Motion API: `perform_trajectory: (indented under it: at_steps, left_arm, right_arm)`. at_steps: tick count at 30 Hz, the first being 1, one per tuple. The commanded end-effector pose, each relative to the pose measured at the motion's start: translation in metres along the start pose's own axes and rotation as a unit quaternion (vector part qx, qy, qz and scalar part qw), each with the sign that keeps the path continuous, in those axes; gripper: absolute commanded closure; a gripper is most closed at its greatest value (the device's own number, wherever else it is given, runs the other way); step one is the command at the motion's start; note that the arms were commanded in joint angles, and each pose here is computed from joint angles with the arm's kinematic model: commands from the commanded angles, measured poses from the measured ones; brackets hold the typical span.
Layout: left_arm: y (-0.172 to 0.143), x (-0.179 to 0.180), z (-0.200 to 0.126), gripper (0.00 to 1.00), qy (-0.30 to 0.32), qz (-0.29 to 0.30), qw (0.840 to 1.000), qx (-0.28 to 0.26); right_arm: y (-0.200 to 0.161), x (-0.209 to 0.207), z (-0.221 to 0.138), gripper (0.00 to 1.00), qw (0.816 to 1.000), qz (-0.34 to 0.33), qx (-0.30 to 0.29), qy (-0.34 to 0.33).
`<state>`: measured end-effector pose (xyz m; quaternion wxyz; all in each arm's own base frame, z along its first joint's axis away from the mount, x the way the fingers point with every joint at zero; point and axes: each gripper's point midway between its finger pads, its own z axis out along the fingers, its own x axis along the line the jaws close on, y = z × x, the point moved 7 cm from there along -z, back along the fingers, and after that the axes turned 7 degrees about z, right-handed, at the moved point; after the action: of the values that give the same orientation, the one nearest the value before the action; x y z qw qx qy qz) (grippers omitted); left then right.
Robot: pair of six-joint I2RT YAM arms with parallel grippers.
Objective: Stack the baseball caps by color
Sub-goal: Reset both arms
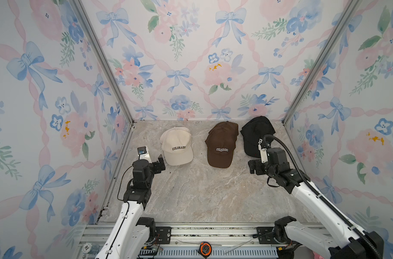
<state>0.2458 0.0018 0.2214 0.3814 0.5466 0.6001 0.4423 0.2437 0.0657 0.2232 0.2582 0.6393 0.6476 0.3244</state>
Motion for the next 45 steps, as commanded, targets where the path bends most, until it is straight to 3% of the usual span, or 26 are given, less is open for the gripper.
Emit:
perform_trajectory:
  at_steps: [1, 5, 12, 25, 31, 42, 45]
  left_arm:
    - [0.008, 0.001, 0.003, 0.02, 0.014, 0.033, 0.998, -0.047]
    - [-0.008, 0.0, 0.013, 0.02, 0.016, 0.052, 0.998, -0.029]
    - [-0.022, 0.002, 0.021, 0.02, 0.031, 0.086, 0.994, -0.056]
    - [-0.049, 0.002, 0.057, 0.02, 0.015, 0.057, 0.997, -0.043]
    - [-0.06, -0.001, 0.074, 0.02, 0.009, 0.051, 0.998, -0.046]
    - [-0.076, -0.004, 0.09, 0.02, 0.015, 0.063, 0.996, -0.059]
    - [-0.076, -0.004, 0.091, 0.02, 0.013, 0.066, 0.996, -0.053]
  right_arm:
    - [0.009, -0.011, -0.004, 0.04, 0.996, 0.002, -0.085, -0.007]
    - [0.0, -0.023, 0.003, 0.04, 0.994, 0.009, -0.11, -0.023]
    - [-0.012, -0.047, 0.027, 0.04, 0.988, 0.048, -0.129, -0.069]
    - [-0.018, -0.079, 0.066, 0.04, 0.975, 0.073, -0.172, -0.12]
    - [-0.021, -0.082, 0.086, 0.04, 0.974, 0.067, -0.182, -0.117]
    - [-0.021, -0.077, 0.125, 0.04, 0.973, 0.046, -0.219, -0.049]
    - [-0.02, -0.076, 0.128, 0.04, 0.979, 0.042, -0.192, -0.044]
